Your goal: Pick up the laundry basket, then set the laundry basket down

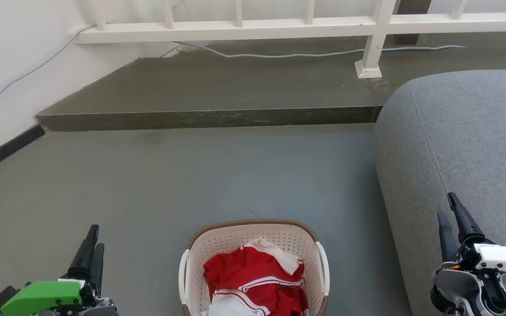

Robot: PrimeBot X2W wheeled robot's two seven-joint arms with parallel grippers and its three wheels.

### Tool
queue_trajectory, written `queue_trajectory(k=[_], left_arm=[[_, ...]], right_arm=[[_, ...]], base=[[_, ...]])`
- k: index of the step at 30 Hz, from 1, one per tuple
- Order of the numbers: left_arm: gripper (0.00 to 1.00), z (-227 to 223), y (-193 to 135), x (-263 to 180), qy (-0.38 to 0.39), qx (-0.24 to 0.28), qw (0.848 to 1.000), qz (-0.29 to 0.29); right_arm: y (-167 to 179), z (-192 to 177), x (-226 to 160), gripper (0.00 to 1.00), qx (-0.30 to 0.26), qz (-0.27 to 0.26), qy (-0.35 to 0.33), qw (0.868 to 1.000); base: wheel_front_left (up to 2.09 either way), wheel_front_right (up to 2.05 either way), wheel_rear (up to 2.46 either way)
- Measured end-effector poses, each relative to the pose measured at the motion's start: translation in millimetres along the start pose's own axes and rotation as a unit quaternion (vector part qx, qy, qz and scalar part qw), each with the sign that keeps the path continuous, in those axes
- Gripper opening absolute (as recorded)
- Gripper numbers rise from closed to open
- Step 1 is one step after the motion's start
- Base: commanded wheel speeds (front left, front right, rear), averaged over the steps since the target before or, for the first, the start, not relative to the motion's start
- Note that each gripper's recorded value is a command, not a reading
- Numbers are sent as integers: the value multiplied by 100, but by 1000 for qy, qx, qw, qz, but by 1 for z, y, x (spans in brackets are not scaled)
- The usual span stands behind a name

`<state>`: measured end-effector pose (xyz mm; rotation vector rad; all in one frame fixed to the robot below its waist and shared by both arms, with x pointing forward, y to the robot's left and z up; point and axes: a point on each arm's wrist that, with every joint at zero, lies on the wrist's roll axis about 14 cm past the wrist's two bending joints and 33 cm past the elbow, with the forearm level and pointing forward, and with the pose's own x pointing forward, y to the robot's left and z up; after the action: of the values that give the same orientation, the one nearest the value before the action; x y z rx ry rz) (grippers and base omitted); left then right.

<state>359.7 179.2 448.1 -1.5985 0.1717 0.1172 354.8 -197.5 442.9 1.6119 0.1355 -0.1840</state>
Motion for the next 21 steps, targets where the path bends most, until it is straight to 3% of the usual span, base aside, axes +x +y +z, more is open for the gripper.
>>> queue_trajectory(k=[14, 21], left_arm=[[100, -1, -13, 2, -3, 10, 1000, -19], [100, -5, -22, 4, 1, 47, 998, -33]], right_arm=[[11, -7, 2, 100, -24, 16, 0, 1000], [17, -11, 3, 100, -67, 26, 2, 997]], base=[[0, 0, 0], [0, 0, 0]])
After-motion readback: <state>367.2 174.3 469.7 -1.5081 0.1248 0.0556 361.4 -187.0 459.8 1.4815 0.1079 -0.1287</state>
